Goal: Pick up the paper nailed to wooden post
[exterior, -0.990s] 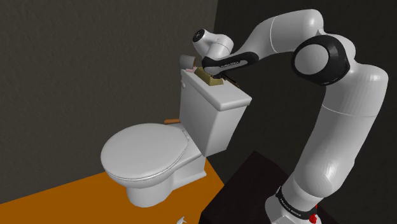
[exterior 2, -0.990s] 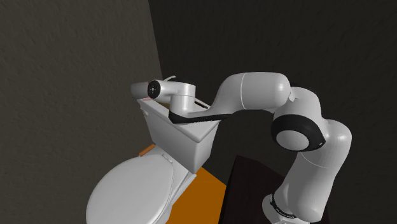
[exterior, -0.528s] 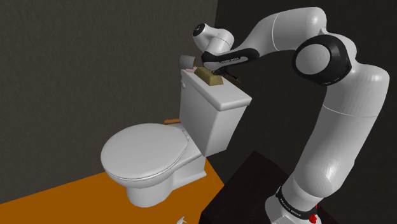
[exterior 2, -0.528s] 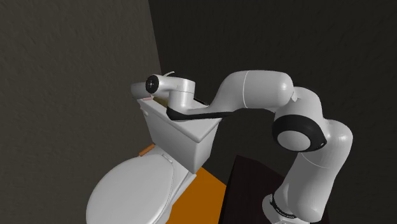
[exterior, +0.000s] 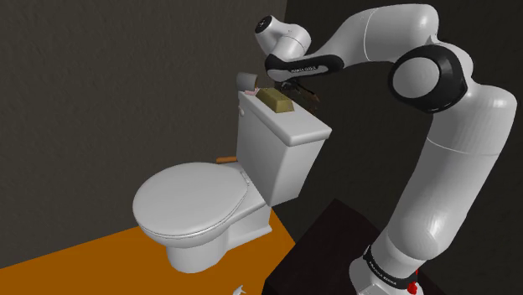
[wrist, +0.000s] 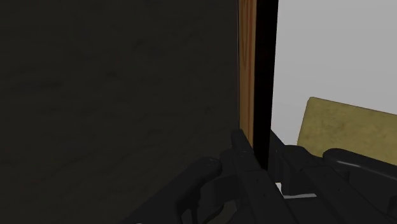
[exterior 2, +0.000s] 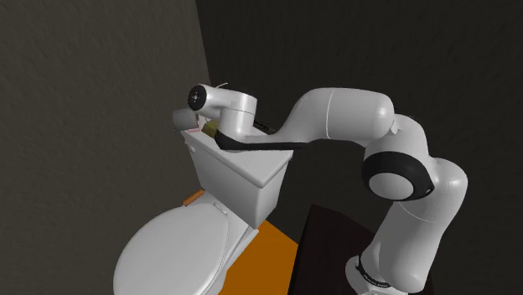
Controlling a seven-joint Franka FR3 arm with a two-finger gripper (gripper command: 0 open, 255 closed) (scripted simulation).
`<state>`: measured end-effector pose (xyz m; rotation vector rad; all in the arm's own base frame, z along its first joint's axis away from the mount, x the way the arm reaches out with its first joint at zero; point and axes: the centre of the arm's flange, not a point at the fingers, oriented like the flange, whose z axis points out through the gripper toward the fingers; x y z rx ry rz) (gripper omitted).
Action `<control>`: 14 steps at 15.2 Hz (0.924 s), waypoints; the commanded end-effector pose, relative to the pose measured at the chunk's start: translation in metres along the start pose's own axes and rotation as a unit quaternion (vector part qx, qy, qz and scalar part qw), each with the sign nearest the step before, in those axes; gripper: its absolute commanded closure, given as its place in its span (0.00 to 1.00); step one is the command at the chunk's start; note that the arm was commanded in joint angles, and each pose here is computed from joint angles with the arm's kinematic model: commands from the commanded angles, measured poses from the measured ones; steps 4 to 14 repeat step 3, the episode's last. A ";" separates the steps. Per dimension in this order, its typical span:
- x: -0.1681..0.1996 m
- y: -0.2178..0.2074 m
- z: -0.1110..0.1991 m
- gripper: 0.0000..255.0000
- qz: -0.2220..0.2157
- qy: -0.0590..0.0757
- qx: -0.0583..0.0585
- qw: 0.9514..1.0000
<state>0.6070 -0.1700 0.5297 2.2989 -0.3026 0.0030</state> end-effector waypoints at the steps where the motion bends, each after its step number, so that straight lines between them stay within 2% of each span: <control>1: 0.001 0.009 -0.007 1.00 0.000 0.000 0.000 1.000; 14: 0.001 0.010 -0.008 1.00 0.000 0.000 0.000 1.000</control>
